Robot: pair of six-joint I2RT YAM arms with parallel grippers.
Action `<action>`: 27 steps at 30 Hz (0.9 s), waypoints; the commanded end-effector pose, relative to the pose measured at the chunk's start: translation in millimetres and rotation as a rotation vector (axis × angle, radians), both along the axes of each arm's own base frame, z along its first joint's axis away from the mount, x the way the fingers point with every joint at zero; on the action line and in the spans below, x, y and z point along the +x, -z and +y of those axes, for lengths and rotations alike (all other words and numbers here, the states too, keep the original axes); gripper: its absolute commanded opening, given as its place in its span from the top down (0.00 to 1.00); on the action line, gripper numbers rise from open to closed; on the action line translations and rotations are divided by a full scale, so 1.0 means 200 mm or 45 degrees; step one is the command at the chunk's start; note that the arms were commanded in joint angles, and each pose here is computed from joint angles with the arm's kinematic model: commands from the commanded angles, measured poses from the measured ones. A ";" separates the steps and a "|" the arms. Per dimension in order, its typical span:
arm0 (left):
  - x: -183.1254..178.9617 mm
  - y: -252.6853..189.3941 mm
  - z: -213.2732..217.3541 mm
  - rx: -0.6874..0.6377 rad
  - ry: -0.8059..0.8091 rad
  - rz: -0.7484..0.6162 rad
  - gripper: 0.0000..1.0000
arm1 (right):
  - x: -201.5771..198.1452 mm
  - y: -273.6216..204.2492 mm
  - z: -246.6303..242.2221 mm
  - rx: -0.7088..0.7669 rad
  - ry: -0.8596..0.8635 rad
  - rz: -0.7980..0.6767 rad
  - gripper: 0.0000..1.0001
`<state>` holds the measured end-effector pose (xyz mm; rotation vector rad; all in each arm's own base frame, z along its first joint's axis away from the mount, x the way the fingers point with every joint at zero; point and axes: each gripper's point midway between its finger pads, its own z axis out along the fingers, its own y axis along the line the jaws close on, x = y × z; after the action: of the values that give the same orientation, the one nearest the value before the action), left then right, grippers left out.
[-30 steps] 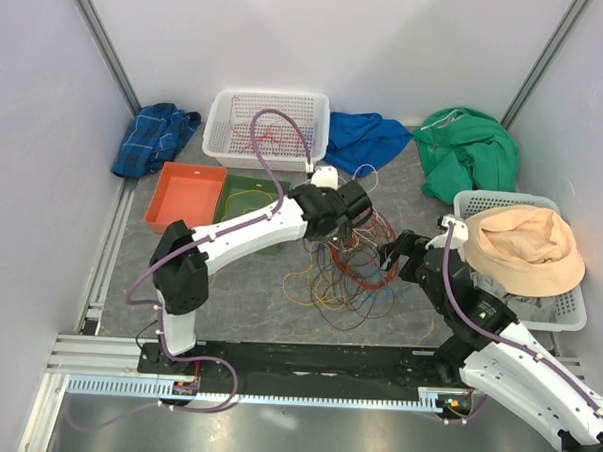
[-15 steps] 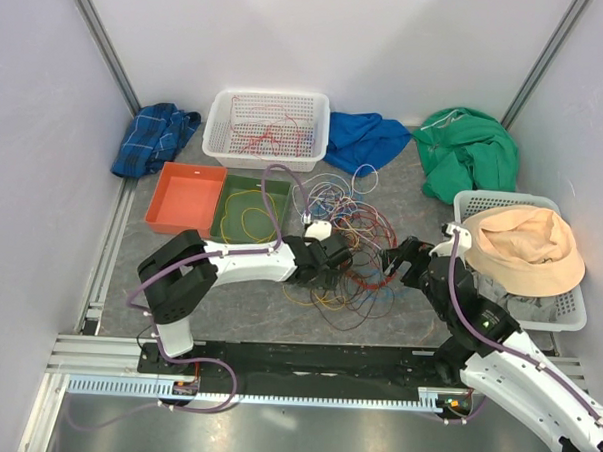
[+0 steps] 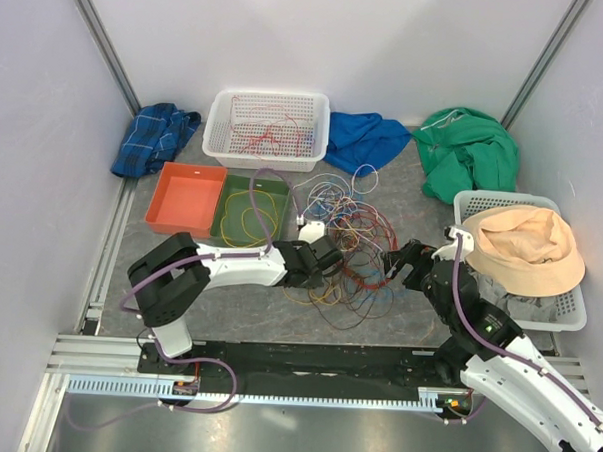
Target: Untangle the cables
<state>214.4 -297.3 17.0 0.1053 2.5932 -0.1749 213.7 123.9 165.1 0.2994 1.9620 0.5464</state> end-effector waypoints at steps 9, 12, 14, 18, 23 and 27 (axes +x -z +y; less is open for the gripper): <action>-0.07 -0.62 -0.12 -0.426 0.214 -0.239 0.98 | 0.00 -0.17 0.00 0.075 -0.024 -0.141 0.06; -0.09 -0.89 -0.14 -0.566 0.283 -0.340 0.98 | -0.02 -0.27 -0.02 0.145 -0.025 -0.263 0.07; -0.10 -1.03 -0.14 -0.631 0.329 -0.397 0.98 | -0.05 -0.36 -0.02 0.193 -0.060 -0.359 0.07; -0.11 -1.20 -0.14 -0.685 0.383 -0.471 0.98 | -0.12 -0.50 0.08 0.251 -0.262 -0.452 0.06; -0.09 -1.31 -0.14 -0.684 0.416 -0.548 0.98 | -0.18 -0.65 0.23 0.342 -0.463 -0.512 0.08; -0.08 -1.32 -0.15 -0.673 0.417 -0.557 0.98 | -0.20 -0.65 0.35 0.389 -0.611 -0.468 0.11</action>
<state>196.3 -321.8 260.3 0.2790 2.0701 -0.8417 187.2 167.2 260.9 0.0367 1.6574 0.9620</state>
